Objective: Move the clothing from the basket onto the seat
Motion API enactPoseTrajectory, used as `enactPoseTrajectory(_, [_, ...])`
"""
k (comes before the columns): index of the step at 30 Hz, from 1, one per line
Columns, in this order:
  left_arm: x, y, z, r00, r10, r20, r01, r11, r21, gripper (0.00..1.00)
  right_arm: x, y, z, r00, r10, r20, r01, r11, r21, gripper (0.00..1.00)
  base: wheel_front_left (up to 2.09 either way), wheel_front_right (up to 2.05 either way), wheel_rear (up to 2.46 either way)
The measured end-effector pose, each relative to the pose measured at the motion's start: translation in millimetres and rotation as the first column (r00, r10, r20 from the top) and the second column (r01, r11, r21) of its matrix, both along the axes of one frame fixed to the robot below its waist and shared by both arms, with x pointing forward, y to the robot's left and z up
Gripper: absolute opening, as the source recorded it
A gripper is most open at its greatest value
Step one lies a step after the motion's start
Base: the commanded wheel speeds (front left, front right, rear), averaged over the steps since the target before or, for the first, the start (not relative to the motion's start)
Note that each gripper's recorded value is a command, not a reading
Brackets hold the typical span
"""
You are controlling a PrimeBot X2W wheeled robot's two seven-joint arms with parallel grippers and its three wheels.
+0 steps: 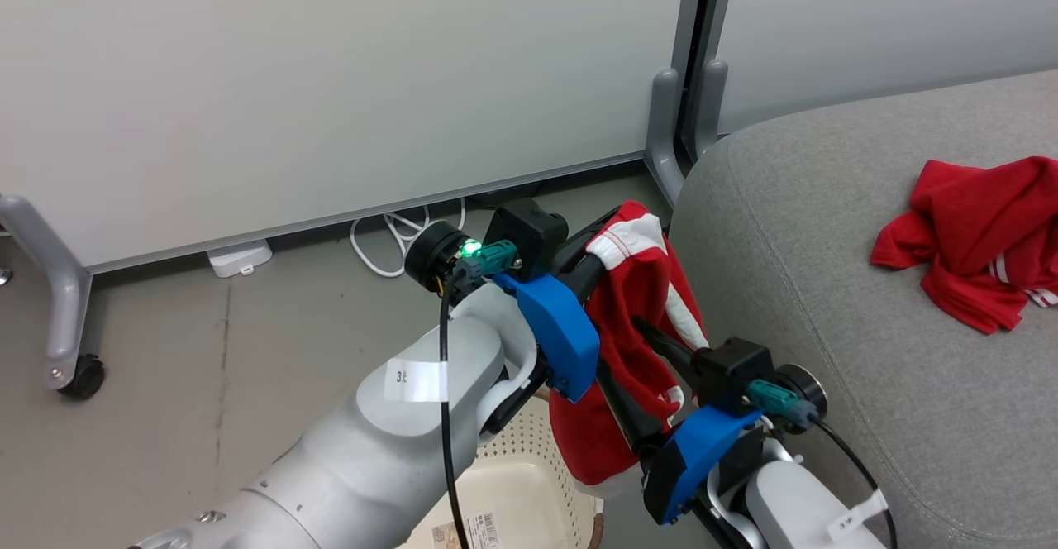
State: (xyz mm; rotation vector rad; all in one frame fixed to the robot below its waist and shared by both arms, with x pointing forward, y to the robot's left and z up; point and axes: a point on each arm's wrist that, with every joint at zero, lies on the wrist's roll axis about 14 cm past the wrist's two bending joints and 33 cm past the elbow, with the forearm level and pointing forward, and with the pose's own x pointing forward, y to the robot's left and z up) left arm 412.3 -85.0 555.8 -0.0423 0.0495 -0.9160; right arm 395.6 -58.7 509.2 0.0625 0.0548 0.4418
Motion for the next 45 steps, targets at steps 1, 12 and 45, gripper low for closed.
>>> enactPoseTrajectory(1, [0,0,0,1.000,0.002,-0.001,-0.002,1.000,0.001,0.00,2,2,-2,1.000,0.008,-0.007,-0.008,1.000,-0.010,1.00,0.00,0.00,0.00])
enactPoseTrajectory(12, [2,-1,-1,1.000,-0.004,-0.006,0.004,1.000,0.002,0.00,23,18,-15,0.996,0.071,-0.050,-0.074,0.996,-0.056,1.00,0.00,0.00,0.00])
enactPoseTrajectory(45, [0,-3,-2,1.000,-0.006,-0.004,0.006,1.000,0.025,0.00,31,26,-14,0.992,0.111,-0.065,-0.114,0.992,-0.056,0.00,0.00,0.00,0.00])
